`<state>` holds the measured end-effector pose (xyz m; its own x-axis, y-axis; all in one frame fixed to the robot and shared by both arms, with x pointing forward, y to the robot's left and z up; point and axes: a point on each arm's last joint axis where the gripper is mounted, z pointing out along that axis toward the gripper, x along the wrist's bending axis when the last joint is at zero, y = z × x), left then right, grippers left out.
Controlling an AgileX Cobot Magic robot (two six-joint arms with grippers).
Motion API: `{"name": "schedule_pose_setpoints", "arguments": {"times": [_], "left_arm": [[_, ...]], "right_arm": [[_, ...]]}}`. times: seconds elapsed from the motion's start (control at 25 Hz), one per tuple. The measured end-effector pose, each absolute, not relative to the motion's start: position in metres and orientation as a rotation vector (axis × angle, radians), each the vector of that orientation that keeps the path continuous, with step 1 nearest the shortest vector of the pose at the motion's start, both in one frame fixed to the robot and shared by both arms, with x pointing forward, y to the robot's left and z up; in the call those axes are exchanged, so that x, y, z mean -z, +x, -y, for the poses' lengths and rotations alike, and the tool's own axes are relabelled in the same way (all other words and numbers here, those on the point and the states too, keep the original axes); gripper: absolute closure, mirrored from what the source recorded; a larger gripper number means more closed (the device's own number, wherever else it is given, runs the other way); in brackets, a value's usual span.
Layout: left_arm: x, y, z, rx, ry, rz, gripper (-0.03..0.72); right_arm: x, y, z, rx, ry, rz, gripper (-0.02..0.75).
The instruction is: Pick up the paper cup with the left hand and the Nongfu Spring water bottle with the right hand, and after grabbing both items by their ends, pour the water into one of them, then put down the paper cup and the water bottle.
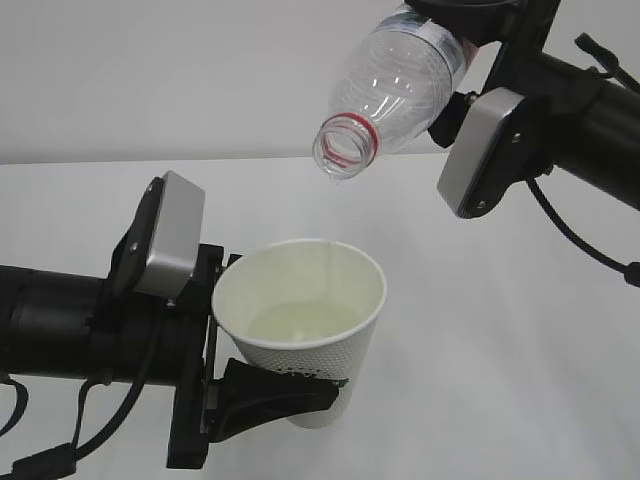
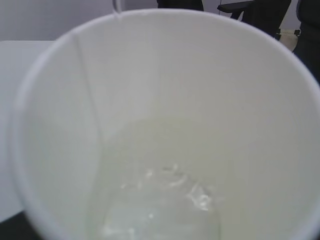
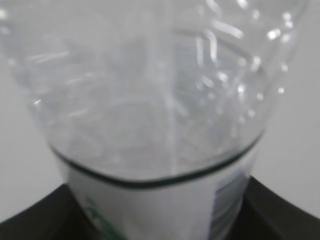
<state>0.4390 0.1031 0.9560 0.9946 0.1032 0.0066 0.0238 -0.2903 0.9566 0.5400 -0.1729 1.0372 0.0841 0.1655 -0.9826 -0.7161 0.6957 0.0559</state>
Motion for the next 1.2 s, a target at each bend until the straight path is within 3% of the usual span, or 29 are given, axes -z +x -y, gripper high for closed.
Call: {"name": "schedule_pose_setpoints", "arguments": {"times": [1.2], "left_arm": [[-0.9559, 0.4391, -0.1032, -0.078, 1.866, -0.092, 0.16]], "right_arm": [[-1.0393, 0.5392, 0.1725, -0.693, -0.528, -1.303, 0.268]]}}
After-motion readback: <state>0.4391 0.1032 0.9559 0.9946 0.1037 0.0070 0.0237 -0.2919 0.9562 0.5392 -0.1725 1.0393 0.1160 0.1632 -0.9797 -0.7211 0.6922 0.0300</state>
